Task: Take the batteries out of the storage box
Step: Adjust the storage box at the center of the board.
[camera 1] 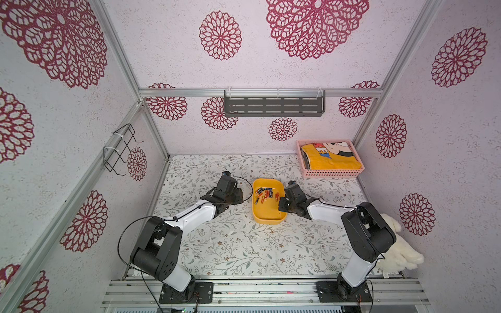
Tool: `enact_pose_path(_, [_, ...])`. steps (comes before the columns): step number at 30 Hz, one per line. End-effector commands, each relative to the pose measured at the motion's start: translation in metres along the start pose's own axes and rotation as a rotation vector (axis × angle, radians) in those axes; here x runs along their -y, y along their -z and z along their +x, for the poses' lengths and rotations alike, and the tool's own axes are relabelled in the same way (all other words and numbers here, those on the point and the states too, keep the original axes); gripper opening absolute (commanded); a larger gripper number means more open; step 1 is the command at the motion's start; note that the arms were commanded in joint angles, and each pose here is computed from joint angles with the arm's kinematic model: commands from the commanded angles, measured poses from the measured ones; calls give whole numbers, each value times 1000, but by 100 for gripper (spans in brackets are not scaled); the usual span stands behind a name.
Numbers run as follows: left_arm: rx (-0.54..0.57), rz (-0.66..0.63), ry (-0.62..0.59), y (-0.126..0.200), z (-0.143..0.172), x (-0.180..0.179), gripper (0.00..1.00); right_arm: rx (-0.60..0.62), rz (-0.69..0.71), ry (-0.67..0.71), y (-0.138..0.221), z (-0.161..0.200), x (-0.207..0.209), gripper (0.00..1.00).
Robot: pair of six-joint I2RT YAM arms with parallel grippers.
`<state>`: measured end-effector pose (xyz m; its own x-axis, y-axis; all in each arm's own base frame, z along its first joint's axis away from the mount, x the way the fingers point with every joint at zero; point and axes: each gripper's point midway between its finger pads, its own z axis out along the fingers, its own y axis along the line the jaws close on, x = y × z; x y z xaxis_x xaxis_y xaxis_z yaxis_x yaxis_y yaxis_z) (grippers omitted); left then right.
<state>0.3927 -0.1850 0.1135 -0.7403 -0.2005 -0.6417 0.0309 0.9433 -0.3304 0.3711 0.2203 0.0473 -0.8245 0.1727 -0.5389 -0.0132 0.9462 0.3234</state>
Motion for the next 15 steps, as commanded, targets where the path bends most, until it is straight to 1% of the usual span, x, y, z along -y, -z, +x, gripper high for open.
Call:
enact_pose_path(1, [26, 1, 6, 3, -8, 1, 53, 34, -21, -24, 14, -9, -8, 7])
enact_pose_path(4, [23, 4, 10, 2, -7, 2, 53, 40, -14, -29, 15, -10, -8, 14])
enact_pose_path(7, [18, 1, 11, 1, -5, 1, 54, 47, -2, -16, 14, -10, -7, 15])
enact_pose_path(9, [15, -5, 11, 2, -5, 0, 54, 45, 1, -10, 14, -10, -6, 21])
enact_pose_path(12, [14, -7, 10, 2, -4, -1, 54, 47, 2, -3, 15, -12, -7, 23])
enact_pose_path(13, [13, -7, 7, 1, -4, 0, 53, 48, 3, 0, 16, -12, -7, 24])
enact_pose_path(14, [14, -11, 6, 1, -5, -1, 54, 50, 5, 2, 17, -13, -7, 28])
enact_pose_path(15, [12, -14, 8, 1, -6, -1, 53, 52, 2, 4, 18, -15, -9, 35])
